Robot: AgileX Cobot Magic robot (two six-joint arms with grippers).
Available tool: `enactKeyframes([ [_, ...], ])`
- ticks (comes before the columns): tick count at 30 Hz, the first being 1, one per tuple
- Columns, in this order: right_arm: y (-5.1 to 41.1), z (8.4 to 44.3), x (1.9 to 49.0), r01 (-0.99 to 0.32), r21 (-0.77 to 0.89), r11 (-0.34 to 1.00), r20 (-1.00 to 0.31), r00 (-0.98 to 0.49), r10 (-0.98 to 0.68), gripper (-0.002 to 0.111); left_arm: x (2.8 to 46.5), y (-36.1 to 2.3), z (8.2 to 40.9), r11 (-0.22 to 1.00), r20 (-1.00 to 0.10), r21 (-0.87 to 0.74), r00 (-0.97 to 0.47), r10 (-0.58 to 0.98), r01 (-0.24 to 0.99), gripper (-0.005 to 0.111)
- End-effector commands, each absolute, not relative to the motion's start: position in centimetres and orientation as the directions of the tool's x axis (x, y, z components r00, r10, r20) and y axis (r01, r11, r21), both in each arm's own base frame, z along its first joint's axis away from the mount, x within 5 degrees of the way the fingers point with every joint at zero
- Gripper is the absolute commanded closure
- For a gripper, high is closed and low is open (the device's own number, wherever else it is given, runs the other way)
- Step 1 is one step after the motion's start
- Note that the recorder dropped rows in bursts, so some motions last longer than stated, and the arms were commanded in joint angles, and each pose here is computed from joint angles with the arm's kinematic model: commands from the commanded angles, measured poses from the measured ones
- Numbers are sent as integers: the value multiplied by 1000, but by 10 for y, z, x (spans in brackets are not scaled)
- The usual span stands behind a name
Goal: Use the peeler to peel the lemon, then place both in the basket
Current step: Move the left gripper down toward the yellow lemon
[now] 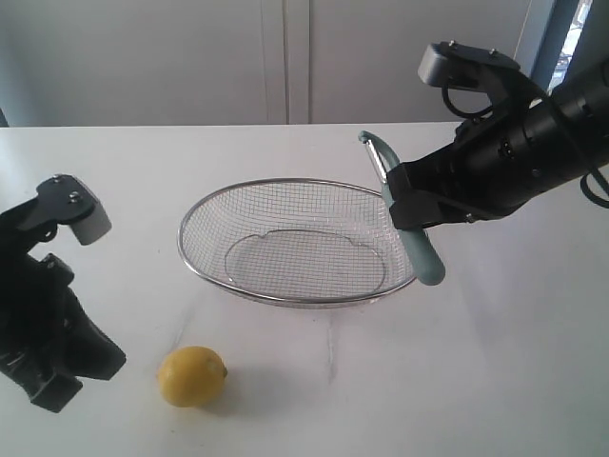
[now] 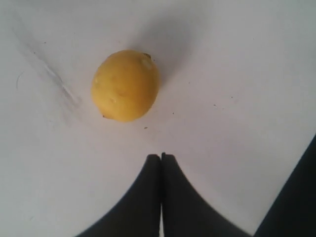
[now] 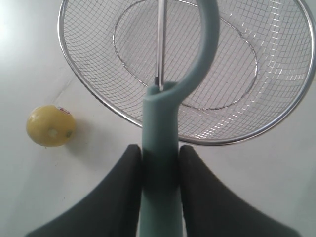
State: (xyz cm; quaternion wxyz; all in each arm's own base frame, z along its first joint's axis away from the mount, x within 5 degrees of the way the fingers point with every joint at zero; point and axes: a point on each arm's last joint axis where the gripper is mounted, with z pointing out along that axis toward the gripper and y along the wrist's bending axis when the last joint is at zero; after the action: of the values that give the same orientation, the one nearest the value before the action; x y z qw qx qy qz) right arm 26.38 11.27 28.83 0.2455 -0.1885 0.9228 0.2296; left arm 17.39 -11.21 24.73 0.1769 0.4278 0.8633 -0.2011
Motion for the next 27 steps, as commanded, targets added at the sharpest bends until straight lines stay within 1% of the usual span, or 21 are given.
enactKeyframes([
  [1, 111, 291, 266, -464, 324, 824, -554, -799, -232, 108, 173, -122, 243, 492, -474, -211, -529, 704, 845, 107],
  [4, 111, 291, 266, -464, 324, 824, -554, -799, -232, 108, 174, -126, 239, 461, -466, -210, -503, 728, 862, 107],
  [8, 111, 291, 266, -464, 324, 824, -554, -799, -232, 108, 177, -128, 231, 373, -462, -172, -409, 787, 912, 107],
  [13, 111, 291, 266, -464, 324, 824, -554, -799, -232, 108, 187, -129, 226, 376, -477, -114, -382, 791, 920, 107],
  [18, 111, 291, 266, -464, 324, 824, -554, -799, -232, 108, 189, -129, 222, 274, -482, -49, -263, 835, 960, 107],
  [23, 111, 291, 266, -464, 324, 824, -554, -799, -232, 108, 195, -132, 219, 285, -489, -9, -253, 835, 958, 107],
  [26, 111, 291, 266, -464, 324, 824, -554, -799, -232, 108, 192, -134, 217, 228, -448, 42, -185, 875, 973, 107],
  [27, 111, 291, 266, -464, 324, 824, -554, -799, -232, 108, 191, -135, 217, 225, -434, 51, -181, 883, 973, 107],
])
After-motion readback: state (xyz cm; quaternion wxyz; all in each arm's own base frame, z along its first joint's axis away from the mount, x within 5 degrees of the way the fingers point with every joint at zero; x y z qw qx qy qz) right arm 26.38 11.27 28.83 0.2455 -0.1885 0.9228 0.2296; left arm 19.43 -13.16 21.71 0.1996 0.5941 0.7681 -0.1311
